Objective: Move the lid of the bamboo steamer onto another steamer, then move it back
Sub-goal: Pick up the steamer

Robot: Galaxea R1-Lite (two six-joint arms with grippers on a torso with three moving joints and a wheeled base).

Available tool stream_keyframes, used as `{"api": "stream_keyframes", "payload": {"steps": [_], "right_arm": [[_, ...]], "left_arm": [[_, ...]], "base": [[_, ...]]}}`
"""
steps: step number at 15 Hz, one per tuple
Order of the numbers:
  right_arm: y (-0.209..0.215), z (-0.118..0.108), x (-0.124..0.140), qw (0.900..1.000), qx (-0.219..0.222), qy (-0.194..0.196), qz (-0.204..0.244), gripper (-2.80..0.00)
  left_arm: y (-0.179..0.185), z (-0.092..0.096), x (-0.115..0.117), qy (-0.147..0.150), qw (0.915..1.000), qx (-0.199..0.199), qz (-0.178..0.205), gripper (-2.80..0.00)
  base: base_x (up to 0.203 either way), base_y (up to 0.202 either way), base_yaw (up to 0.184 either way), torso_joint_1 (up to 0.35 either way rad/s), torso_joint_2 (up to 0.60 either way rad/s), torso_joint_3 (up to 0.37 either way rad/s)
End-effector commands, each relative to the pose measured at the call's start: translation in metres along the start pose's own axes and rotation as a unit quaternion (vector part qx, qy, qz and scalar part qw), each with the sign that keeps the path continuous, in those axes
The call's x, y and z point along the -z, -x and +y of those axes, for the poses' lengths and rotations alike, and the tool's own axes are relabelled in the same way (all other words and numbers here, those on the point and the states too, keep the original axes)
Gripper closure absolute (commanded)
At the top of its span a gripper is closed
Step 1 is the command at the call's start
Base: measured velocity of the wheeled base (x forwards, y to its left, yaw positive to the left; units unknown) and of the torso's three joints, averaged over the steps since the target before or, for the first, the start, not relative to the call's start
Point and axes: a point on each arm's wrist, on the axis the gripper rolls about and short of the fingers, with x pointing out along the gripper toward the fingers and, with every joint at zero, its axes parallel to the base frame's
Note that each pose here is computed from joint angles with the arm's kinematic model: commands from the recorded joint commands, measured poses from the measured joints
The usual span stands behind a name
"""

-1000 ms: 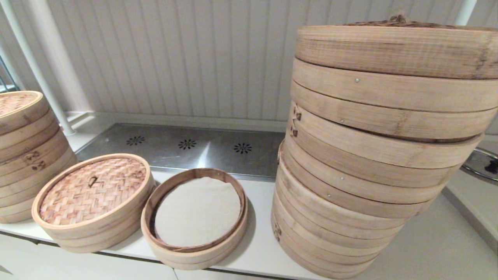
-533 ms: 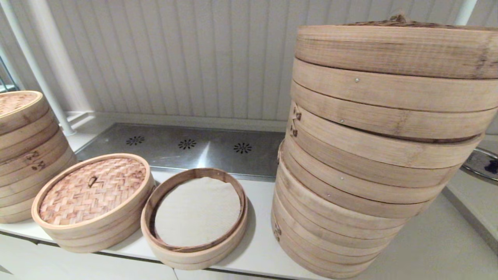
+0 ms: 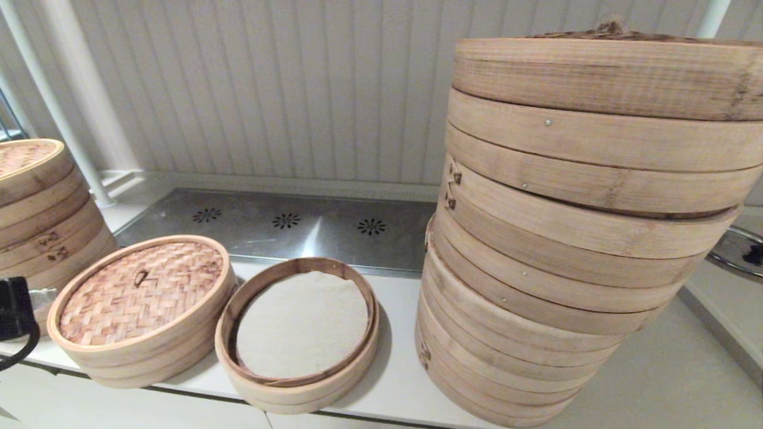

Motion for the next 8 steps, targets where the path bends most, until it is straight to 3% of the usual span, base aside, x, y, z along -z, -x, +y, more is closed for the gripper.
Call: {"api": "stream_keyframes", "payload": {"steps": [1, 3, 4, 8], "right_arm": [[0.000, 0.000, 0.000, 1.000, -0.001, 0.000, 0.000, 0.00], [0.000, 0.000, 0.000, 1.000, 0.000, 0.000, 0.000, 0.00], [0.000, 0.000, 0.000, 1.000, 0.000, 0.000, 0.000, 0.00], [0.000, 0.000, 0.000, 1.000, -0.001, 0.000, 0.000, 0.00]], "left_arm": [[-0.055, 0.019, -0.003, 0.032, 0.9953, -0.029, 0.086, 0.00], [-0.082, 0.037, -0.002, 0.062, 0.9899, -0.039, 0.121, 0.00], [-0.089, 0.041, -0.002, 0.067, 0.9885, -0.038, 0.130, -2.80], [-0.106, 0.045, -0.012, 0.069, 0.9882, -0.035, 0.132, -2.80]], "base": [[0.000, 0.000, 0.000, 0.000, 0.00, 0.000], [0.000, 0.000, 0.000, 0.000, 0.00, 0.000], [0.000, 0.000, 0.000, 0.000, 0.00, 0.000], [0.000, 0.000, 0.000, 0.000, 0.00, 0.000]]}}
